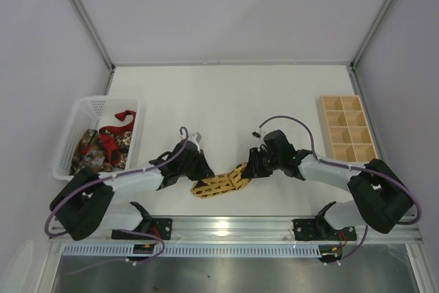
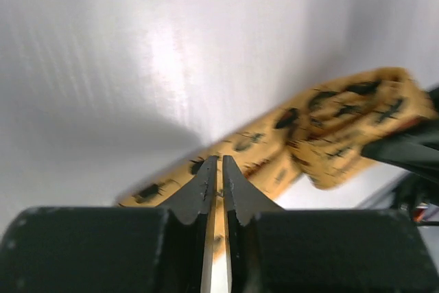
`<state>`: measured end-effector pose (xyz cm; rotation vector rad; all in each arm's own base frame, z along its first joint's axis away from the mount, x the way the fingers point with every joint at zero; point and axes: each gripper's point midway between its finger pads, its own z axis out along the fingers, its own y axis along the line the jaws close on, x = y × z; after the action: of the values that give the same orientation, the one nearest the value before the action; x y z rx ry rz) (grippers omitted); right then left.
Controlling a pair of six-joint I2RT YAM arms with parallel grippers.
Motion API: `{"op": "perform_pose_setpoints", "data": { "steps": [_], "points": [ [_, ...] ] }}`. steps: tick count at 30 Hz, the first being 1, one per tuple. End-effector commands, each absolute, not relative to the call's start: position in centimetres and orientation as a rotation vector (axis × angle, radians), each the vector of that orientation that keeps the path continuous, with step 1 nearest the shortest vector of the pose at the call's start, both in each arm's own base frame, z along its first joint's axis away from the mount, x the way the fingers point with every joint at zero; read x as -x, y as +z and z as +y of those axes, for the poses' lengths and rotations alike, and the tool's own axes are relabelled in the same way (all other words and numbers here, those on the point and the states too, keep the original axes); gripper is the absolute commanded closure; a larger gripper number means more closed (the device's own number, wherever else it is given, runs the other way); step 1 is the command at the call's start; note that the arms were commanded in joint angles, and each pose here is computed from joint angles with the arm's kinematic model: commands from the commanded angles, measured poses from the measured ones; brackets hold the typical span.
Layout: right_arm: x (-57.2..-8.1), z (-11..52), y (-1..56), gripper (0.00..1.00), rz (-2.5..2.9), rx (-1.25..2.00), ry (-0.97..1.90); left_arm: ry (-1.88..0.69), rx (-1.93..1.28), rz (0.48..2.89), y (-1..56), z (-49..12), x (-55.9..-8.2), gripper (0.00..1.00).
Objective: Roll the ties
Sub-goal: Roll the tie
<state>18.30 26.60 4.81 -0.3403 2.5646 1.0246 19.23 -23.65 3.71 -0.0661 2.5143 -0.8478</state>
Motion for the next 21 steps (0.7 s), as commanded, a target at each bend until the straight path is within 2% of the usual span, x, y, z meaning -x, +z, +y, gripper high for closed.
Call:
{"op": "perform_pose_setpoints", "data": {
  "steps": [1,6,11,17,21],
  "points": [
    [-18.0,26.1,4.7,0.89,2.595,0.298,0.975,-0.776,0.033,2.524,2.3,-24.0,-20.9,0.90],
    [-19.0,25.4,5.1,0.90,2.593,0.293,0.777,-0.704,0.005,2.564,0.4,-23.7,-20.8,0.95],
    [-19.7,24.0,5.2,0.90,2.624,0.298,0.469,-0.781,-0.014,2.567,0.8,-24.3,-19.9,0.95],
    [-20.0,23.8,5.3,0.90,2.626,0.246,0.400,-0.824,-0.032,2.553,1.8,-24.5,-18.6,0.95],
    [-20.2,24.1,5.6,0.90,2.585,0.319,0.287,-0.846,-0.052,2.534,2.9,-24.7,-18.6,0.95]
  ]
}}
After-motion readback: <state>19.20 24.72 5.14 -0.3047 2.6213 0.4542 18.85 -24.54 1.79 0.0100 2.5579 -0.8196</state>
